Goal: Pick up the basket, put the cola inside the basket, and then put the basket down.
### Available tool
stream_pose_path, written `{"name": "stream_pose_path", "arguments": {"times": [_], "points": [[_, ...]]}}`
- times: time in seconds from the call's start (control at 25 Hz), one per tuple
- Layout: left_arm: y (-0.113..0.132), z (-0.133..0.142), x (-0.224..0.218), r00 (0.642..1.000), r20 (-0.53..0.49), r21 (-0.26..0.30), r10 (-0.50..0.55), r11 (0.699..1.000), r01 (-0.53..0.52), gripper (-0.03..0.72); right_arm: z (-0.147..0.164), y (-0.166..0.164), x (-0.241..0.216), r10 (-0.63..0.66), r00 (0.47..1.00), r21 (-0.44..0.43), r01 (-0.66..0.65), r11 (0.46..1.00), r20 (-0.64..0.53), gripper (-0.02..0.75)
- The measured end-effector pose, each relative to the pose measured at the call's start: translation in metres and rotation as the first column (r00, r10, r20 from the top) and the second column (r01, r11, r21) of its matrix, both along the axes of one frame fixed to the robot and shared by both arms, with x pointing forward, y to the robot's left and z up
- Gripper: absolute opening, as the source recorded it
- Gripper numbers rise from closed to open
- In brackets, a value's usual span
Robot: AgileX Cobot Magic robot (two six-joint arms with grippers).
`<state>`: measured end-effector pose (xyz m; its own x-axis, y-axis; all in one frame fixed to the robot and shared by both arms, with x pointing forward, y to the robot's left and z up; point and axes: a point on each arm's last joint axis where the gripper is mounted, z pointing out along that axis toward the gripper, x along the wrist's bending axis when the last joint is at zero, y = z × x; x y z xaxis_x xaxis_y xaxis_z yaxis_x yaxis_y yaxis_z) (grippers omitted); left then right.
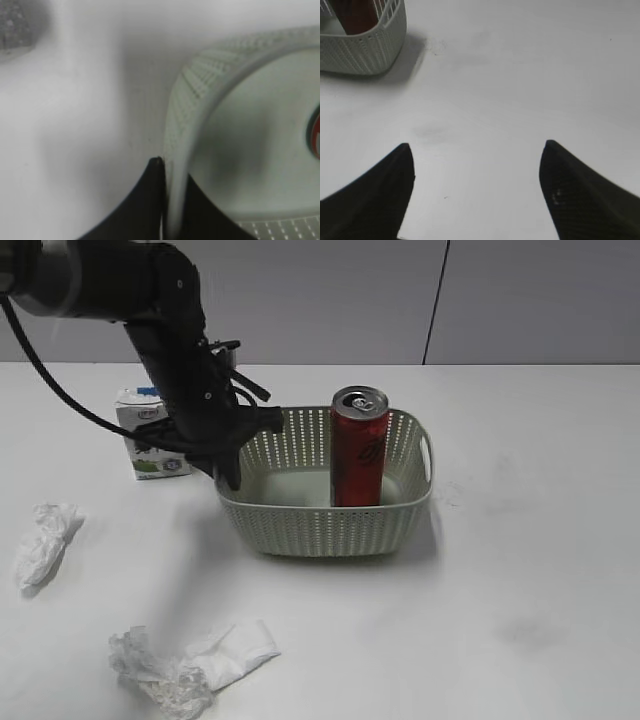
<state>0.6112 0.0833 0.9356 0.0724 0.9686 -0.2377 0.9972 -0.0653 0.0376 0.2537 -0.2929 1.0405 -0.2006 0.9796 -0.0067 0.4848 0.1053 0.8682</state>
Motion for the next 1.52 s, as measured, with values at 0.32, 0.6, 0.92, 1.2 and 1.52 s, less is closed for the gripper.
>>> {"name": "stream_pose_path", "arguments": {"times": [0.32, 0.6, 0.92, 1.2, 1.52], "points": [[0.0, -0.003, 0.005, 0.999, 0.032, -0.003, 0.007, 1.0, -0.007, -0.004, -0.003, -0.003, -0.007, -0.012, 0.997, -0.011, 0.013, 1.0, 0.076, 0.592], [-0.001, -0.004, 0.008, 0.998, 0.053, -0.018, 0.019, 1.0, -0.018, 0.258, -0.004, -0.003, -0.007, -0.013, 0.997, -0.012, 0.014, 1.0, 0.078, 0.592], [0.013, 0.048, 0.017, 0.995, 0.102, -0.053, -0.007, 0.998, 0.013, 0.649, -0.003, -0.003, -0.007, -0.013, 0.997, -0.012, 0.014, 1.0, 0.079, 0.592], [0.064, 0.132, 0.016, 0.975, 0.216, -0.067, -0.042, 0.996, 0.058, 0.65, -0.003, -0.003, -0.007, -0.014, 0.997, -0.013, 0.015, 1.0, 0.079, 0.592], [0.168, 0.19, 0.001, 0.927, 0.366, 0.002, 0.082, 0.996, -0.089, 0.626, -0.003, -0.003, -0.007, -0.014, 0.997, -0.014, 0.015, 1.0, 0.08, 0.592]]}}
